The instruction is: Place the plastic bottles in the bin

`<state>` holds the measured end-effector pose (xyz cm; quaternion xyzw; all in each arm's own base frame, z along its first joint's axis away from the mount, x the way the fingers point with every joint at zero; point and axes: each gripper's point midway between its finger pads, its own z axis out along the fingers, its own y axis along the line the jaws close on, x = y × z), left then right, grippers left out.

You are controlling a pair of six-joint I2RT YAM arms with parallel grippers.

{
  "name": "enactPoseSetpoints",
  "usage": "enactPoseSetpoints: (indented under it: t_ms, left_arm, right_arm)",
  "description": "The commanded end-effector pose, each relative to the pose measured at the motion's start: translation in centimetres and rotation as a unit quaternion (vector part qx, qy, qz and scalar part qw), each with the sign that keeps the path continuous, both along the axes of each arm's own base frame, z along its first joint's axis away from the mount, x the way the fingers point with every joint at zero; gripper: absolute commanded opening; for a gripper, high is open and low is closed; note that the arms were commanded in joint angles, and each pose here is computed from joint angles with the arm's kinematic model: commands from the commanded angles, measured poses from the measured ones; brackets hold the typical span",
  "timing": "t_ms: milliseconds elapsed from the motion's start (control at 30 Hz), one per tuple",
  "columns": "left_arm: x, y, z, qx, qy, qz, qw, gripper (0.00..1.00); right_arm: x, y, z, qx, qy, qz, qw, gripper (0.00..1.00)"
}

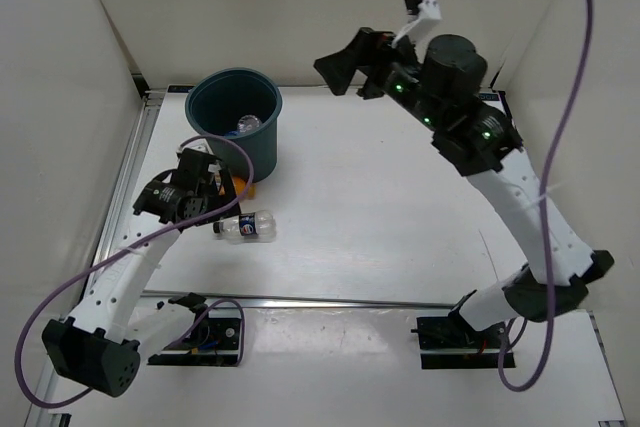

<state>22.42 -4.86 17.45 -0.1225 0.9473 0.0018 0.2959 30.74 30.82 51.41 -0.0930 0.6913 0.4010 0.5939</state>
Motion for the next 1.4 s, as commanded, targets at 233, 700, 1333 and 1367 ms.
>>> enactPoseSetpoints:
  t_ms: [233,700,1333,1367]
  left_arm:
    - [1.7,-1.8,-3.5,-0.243,-0.054,0.320,0.914,1.00]
    - [1.2,-2.4,-8.5,-0.358,-0.071,0.514,0.777,1.00]
    - [2.8,-3.5,-11.1,-0.315,-0.061,0.526,0.788,1.00]
    - [3.0,-3.8,-11.1,-0.317,-0.055,0.525,0.788,1.00]
  right_arm:
    - [0.5,-4.2,-3.6,-0.081,0.038,-0.053,0.995,0.99]
    - [-2.5,-8.8,-3.7,-0.123,0.018,-0.086,0.989,0.99]
    - [-3.8,-10.3,-4.2,-0.131,0.013,-0.090,0.987,0.99]
    - [-3.7,-10.2,-4.7,-0.135,0.017,-0.089,0.987,0.99]
